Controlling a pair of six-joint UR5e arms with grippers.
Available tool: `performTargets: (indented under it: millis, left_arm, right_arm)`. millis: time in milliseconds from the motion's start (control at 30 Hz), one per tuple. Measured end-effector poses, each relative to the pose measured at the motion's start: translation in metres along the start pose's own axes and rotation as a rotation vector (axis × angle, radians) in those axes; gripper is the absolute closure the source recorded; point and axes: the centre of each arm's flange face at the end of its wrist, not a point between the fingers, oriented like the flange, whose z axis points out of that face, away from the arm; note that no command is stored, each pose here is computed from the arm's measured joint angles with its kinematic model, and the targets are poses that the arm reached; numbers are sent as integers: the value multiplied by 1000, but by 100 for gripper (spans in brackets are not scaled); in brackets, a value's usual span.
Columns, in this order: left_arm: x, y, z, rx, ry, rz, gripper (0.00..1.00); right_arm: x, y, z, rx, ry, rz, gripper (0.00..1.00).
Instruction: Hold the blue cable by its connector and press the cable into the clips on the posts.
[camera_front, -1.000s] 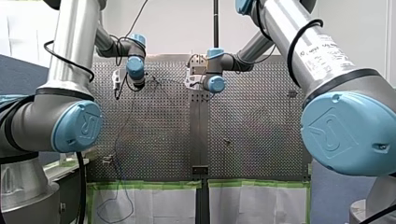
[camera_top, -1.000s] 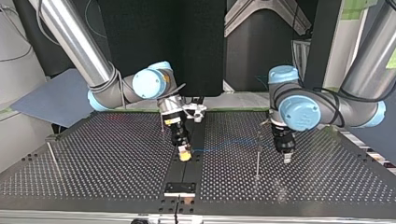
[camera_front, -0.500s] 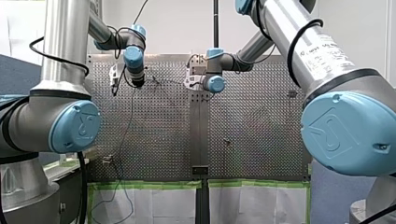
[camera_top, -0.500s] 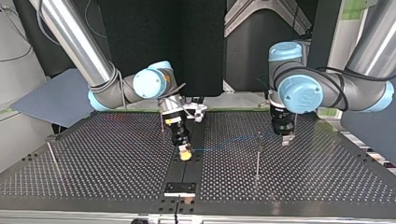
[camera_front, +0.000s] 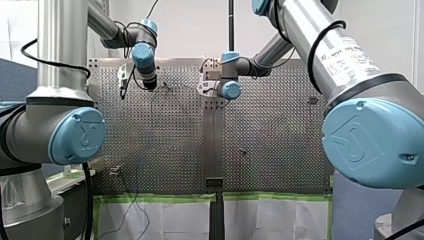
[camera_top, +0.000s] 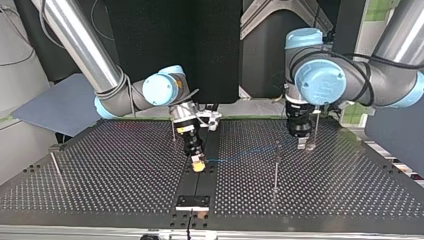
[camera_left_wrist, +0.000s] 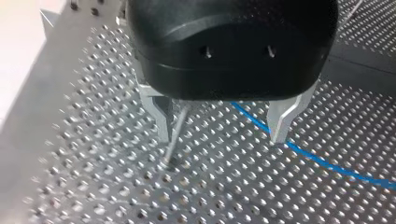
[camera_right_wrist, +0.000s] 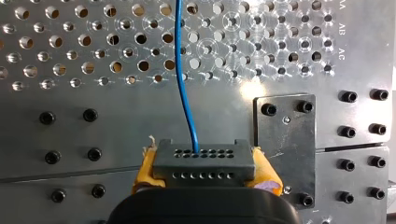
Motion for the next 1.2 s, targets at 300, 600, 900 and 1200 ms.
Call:
performTargets:
  millis: [300,600,900,1200]
  left_arm:
    - [-5,-9,-9,34,-18,5,0]
    - [-4,-17,-14,55,-18,12,0]
    - [-3,-22,-18,66,-17,14,0]
    - [-2,-26,-20,74,-18,14,0]
  right_arm:
    - [1,0,0,0,1,-1,100]
    - [0,-1,0,1,0,-1,100]
    - [0,-1,0,2,0,1,100]
    - [0,-2,0,3,-1,2,100]
